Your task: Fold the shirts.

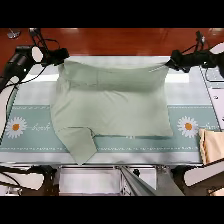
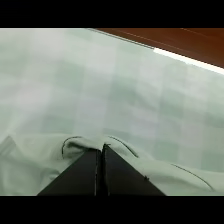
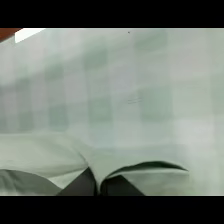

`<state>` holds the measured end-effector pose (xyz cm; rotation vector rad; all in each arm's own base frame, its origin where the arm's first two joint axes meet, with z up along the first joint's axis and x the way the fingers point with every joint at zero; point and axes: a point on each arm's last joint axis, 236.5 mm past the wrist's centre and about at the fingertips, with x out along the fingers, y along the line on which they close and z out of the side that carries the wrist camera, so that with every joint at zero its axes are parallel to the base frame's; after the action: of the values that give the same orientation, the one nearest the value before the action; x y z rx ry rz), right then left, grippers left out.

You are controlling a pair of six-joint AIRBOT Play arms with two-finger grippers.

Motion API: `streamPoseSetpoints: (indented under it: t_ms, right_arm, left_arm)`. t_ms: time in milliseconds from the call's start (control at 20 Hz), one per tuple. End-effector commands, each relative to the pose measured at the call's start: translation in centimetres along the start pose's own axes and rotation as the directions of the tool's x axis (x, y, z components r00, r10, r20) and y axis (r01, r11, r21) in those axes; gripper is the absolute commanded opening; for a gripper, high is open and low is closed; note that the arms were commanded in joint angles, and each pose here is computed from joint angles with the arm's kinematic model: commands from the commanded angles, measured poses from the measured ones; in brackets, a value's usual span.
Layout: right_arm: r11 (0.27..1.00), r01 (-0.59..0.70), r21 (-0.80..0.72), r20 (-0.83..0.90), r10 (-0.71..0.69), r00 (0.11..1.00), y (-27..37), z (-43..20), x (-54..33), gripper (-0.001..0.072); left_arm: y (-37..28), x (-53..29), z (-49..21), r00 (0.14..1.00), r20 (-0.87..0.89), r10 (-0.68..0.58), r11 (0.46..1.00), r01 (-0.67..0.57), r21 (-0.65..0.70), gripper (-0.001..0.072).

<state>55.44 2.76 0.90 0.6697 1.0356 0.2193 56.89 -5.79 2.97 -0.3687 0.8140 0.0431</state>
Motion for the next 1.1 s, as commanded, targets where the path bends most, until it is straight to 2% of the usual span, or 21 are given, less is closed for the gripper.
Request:
streamPoseSetpoints:
  t_ms: [0,150,300,450,700,900,1050]
  right_arm:
    - [0.999,-0.02,0.05,-0.095,0.025,0.995,-1.1,-1.7,3.1,0.003]
    - [0.999,-0.023,0.043,-0.16,0.03,0.987,-1.2,-3.1,2.4,0.003]
    - [0.999,-0.048,-0.006,-0.222,0.045,0.974,-0.6,-4.2,-0.4,0.003]
    - [0.997,0.01,-0.07,-0.361,-0.035,0.932,-2.0,-7.6,-1.8,0.003]
    - [0.963,0.213,-0.167,-0.487,-0.268,0.831,-6.8,-12.3,-1.2,0.003]
    - [0.946,0.276,-0.171,-0.502,-0.325,0.802,-8.3,-12.7,-2.0,0.003]
    - [0.944,0.274,-0.184,-0.5,-0.33,0.801,-8.1,-12.8,-1.7,0.003]
  left_arm:
    - [0.3,1.7,-2.2,0.994,-0.095,-0.046,0.997,0.051,0.058,0.0016]
    - [1.8,0.7,-5.4,0.969,-0.249,-0.01,0.992,0.041,0.12,0.0016]
    - [2.6,-2.1,-8.9,0.899,-0.436,-0.04,0.975,0.132,0.181,0.0017]
    - [3.7,-3.6,-12.2,0.822,-0.569,-0.024,0.958,0.182,0.222,0.0017]
    - [5.1,-3.6,-14.5,0.78,-0.625,0.0,0.962,0.17,0.212,0.0017]
    - [6.4,-3.9,-14.4,0.774,-0.633,0.023,0.966,0.147,0.214,0.0017]
    - [6.7,-4.1,-14.5,0.766,-0.643,0.022,0.968,0.145,0.205,0.0017]
